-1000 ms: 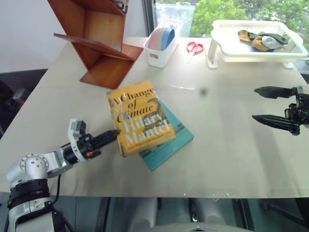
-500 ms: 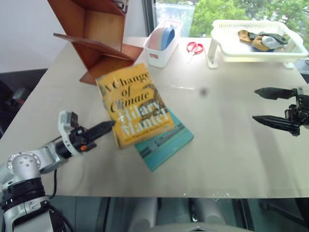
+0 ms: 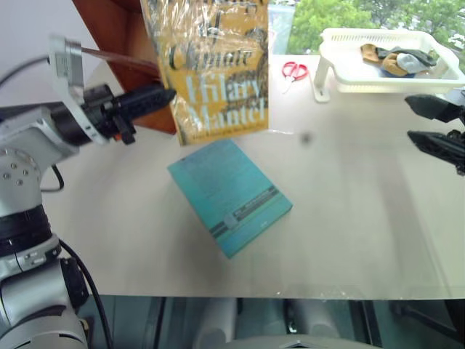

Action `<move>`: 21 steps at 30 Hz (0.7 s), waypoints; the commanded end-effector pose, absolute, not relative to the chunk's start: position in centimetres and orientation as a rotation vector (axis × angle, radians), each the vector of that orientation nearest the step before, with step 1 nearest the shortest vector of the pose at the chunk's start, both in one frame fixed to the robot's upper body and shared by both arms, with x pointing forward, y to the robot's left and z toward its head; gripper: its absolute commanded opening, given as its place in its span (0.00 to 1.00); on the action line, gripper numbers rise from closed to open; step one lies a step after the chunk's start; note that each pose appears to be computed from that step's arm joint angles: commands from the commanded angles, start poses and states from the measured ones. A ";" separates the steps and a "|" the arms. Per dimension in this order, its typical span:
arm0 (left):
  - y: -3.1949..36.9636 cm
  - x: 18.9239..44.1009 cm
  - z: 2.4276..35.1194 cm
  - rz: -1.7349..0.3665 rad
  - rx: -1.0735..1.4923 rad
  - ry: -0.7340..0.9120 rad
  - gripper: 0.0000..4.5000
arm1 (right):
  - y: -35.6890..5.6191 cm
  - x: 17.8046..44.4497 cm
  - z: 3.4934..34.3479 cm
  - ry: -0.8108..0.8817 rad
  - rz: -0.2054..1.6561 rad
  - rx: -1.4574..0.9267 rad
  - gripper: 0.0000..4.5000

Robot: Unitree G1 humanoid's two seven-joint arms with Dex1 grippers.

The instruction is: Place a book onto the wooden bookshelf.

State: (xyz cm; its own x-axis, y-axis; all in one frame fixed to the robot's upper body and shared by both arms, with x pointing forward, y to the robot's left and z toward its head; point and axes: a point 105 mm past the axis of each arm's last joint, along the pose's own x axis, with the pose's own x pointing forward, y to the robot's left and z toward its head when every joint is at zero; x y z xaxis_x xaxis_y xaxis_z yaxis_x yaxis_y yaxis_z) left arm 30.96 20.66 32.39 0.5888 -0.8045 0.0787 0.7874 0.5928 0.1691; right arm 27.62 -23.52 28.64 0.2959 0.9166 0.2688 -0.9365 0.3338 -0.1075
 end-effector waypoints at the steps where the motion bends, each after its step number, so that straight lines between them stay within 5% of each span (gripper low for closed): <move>1: 20.7 31.0 35.7 -0.842 0.566 -0.313 0.00 | -24.8 26.5 30.9 -0.408 1.277 0.198 1.00; 10: 21.0 31.6 40.2 -0.655 1.188 -0.541 0.00 | -27.0 25.9 32.3 -0.473 1.314 0.364 1.00; 21: 28.7 34.4 39.7 -0.384 1.465 -0.393 0.00 | -27.3 26.5 31.8 -0.468 1.294 0.352 1.00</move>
State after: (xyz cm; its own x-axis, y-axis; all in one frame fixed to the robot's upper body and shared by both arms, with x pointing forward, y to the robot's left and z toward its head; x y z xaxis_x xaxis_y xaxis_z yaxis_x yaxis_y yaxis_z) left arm 35.07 27.54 38.35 0.8599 -0.5091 -0.0383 0.0932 0.0828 0.9922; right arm 27.26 -27.06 30.43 0.2325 0.8276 0.5110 -0.9700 0.2360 0.0590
